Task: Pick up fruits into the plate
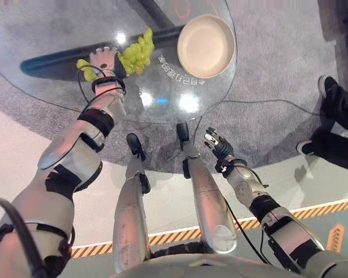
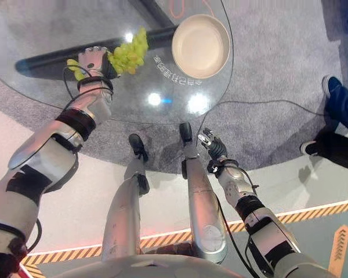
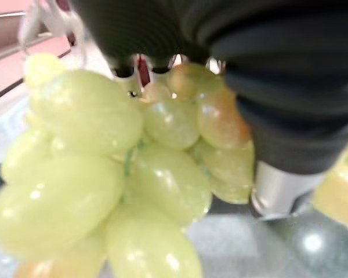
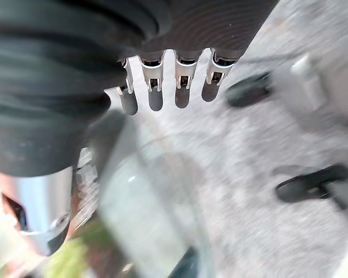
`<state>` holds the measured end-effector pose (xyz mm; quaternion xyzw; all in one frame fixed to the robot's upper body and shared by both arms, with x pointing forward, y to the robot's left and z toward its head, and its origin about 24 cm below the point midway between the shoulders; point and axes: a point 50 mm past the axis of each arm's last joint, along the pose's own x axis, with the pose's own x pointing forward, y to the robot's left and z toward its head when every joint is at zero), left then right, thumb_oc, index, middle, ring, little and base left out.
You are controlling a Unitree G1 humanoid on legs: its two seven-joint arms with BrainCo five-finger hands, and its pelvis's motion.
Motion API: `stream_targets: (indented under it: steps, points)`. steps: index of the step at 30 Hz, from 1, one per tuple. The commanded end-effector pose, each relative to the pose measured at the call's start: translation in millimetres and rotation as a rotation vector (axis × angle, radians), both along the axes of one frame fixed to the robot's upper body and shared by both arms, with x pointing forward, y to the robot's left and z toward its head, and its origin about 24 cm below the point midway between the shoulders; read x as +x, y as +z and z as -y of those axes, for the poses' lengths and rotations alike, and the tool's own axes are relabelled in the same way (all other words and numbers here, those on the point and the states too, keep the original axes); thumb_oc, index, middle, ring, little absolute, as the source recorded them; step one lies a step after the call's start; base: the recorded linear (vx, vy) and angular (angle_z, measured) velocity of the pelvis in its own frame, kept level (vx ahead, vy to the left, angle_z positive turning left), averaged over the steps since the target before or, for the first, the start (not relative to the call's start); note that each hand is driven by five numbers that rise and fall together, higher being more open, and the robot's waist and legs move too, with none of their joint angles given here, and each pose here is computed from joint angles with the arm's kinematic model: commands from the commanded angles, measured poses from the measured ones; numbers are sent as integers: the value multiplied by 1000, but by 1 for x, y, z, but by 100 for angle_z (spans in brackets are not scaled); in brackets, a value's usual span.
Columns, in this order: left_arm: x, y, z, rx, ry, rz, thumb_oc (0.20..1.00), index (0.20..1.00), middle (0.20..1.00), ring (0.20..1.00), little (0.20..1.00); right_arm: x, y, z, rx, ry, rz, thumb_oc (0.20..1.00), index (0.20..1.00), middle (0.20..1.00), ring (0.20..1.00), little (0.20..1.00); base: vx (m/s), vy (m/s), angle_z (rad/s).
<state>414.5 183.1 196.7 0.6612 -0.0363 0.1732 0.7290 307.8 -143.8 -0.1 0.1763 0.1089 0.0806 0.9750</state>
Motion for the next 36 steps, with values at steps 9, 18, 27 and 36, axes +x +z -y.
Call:
stream_targets:
  steps: [9,18,27,36]
  points:
    - [-25,30,-38,120,-129,97,200,200,200,200,200,-10,53,24,-80,1,289,1000,1000,1000,1000,1000,66,16,16]
    - [-54,32,-44,303,-299,12,200,200,200,200,200,-8,134,57,-520,139,570,1000,1000,1000,1000,1000,119,17,10]
    - [-89,42,-4,504,-678,-110,200,200,200,200,200,-11,168,54,-608,422,548,1000,1000,1000,1000,1000,164,46,9]
    - [-127,52,55,648,-1106,-109,200,200,200,200,200,-25,161,22,-366,765,415,1000,1000,1000,1000,1000,60,40,14]
